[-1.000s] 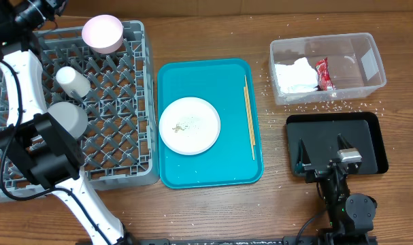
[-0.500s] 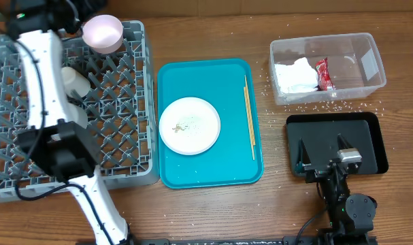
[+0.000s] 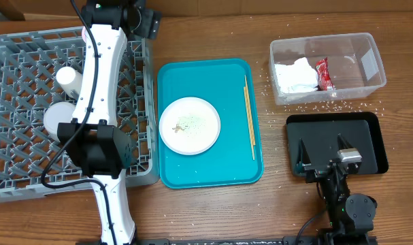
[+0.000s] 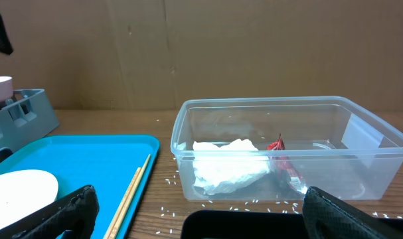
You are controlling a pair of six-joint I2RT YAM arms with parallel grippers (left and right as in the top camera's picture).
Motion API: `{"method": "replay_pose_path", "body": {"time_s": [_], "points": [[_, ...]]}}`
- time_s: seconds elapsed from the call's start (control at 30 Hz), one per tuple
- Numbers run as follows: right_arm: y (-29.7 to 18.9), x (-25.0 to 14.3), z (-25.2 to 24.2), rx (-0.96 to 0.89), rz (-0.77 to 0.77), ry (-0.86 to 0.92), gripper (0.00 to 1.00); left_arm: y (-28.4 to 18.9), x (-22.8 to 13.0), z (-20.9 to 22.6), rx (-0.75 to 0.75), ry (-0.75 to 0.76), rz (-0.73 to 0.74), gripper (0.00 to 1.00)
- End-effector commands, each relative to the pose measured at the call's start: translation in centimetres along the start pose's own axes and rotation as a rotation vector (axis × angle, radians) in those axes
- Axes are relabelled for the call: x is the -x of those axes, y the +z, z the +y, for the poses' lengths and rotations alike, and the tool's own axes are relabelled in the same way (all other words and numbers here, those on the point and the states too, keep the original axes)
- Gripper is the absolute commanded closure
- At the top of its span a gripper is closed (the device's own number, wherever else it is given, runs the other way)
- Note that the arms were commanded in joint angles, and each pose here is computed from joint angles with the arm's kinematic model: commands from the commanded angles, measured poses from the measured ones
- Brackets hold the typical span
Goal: Sort waste into correct bins and load items into the dishwasher
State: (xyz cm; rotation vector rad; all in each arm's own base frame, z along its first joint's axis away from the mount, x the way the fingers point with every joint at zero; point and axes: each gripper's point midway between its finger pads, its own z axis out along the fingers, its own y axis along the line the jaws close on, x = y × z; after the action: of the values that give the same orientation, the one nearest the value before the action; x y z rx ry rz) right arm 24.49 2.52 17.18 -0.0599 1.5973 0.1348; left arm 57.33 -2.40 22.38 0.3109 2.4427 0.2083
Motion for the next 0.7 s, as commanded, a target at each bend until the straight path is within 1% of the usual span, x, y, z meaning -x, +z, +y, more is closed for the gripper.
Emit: {"method": "replay_pose_path", "body": {"time_s": [0.0,0.13,0.23,0.37,0.5,0.67], "points": [[0.0,-0.1,-0.2,-0.01,-0.005,-0.001,0.0,1.6,-2.2,2.2,0.11,0.039,0.077,0.13],[0.0,-0.1,-0.2,-0.01,-0.006,-0.001,0.0,3.7,-3.5,2.7,0.157,0.043,0.117,0.13],[0.0,-0.1,-0.2,-0.01,-0.005,-0.001,0.0,5.0,-4.0,2.7,0.158,0.042,0.131,0.14],[0.0,-0.1,-0.2,-0.01,-0.006,-0.001,0.0,6.6,-5.0,2.9,0.155,0.037,0.158,0.22],[0.0,-0.1,-0.2,-0.01,-0.006,-0.001,0.0,8.4,-6.4,3.3,0.154,0.032,0.196,0.21],[0.0,-0.1,-0.2,-0.01,-0.006,-0.001,0.0,9.7,-7.6,4.9,0.174,-0.011,0.215,0.21]]}}
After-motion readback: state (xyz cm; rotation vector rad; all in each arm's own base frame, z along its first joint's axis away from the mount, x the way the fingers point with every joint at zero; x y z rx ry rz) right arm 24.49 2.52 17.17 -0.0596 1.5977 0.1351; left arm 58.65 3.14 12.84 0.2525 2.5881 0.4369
